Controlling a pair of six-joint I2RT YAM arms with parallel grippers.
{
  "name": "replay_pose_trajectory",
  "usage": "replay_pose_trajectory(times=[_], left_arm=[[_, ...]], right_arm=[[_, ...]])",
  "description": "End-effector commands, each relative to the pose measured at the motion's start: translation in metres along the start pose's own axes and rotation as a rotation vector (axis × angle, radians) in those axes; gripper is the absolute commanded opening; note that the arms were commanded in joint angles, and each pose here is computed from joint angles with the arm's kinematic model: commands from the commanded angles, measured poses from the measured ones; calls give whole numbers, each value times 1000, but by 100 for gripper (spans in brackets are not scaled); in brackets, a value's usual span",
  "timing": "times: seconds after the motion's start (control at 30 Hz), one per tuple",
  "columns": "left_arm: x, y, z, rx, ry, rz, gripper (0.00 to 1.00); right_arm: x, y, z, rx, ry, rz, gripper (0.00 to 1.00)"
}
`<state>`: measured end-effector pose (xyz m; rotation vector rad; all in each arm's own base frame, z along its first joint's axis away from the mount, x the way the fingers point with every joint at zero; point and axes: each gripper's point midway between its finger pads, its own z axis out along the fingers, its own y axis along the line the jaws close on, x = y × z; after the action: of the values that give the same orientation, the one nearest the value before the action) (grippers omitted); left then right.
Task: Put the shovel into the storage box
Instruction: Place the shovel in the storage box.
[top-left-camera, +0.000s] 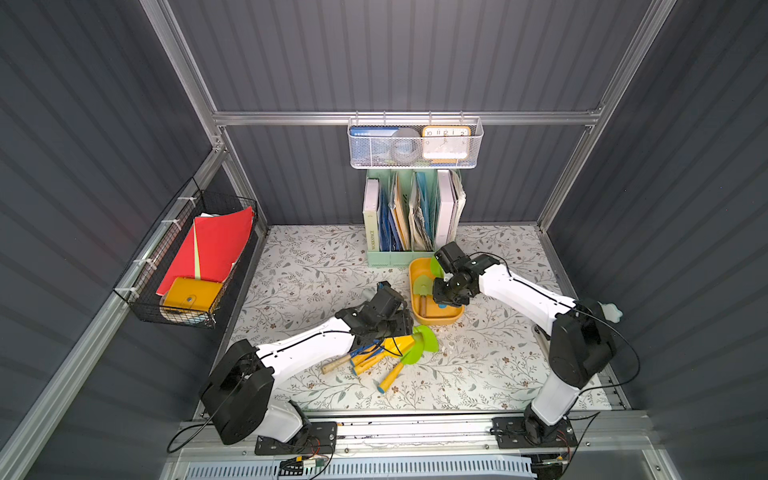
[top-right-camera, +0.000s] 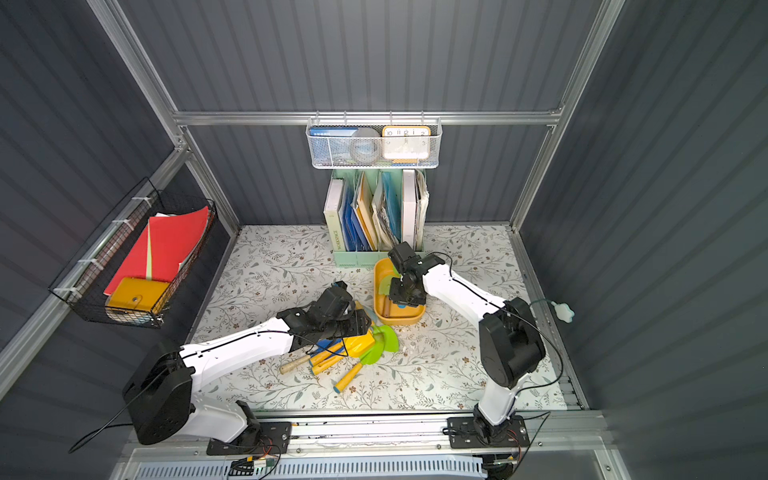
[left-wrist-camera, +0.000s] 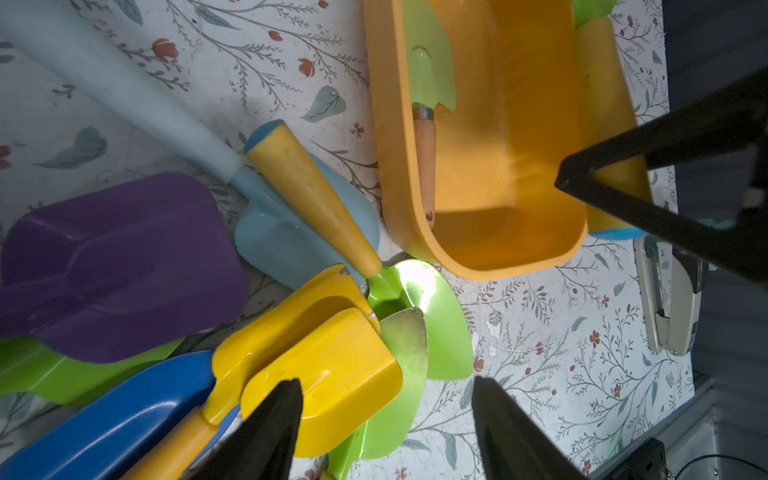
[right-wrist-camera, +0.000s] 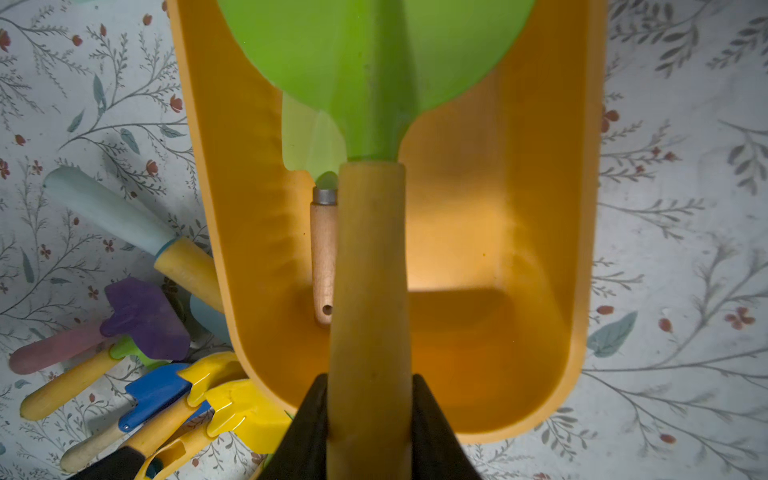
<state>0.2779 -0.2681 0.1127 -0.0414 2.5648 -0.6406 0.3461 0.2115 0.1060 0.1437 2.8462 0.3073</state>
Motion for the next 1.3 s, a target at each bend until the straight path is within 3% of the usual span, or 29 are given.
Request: replay_pose_trajectory(times=[0.0,0.73,0.93,1.03,1.27], left_arm=[[6,12,-1,-32,14,-14,69],[31,31,7,-79,95,40,66],[36,38,2,-98,108,43,66],[37,39,-1,-106,113,50,66],[39,42,-5,-115,120,50,66]], right_arm=[[-7,0,7,27,1,-36,18],[-13,-23,61,141,80,-9,21],[-14,-22,57,139,80,-10,29],[-16,-22,53,141,74,-13,39],[-22,-17,39,125,52,-21,40]])
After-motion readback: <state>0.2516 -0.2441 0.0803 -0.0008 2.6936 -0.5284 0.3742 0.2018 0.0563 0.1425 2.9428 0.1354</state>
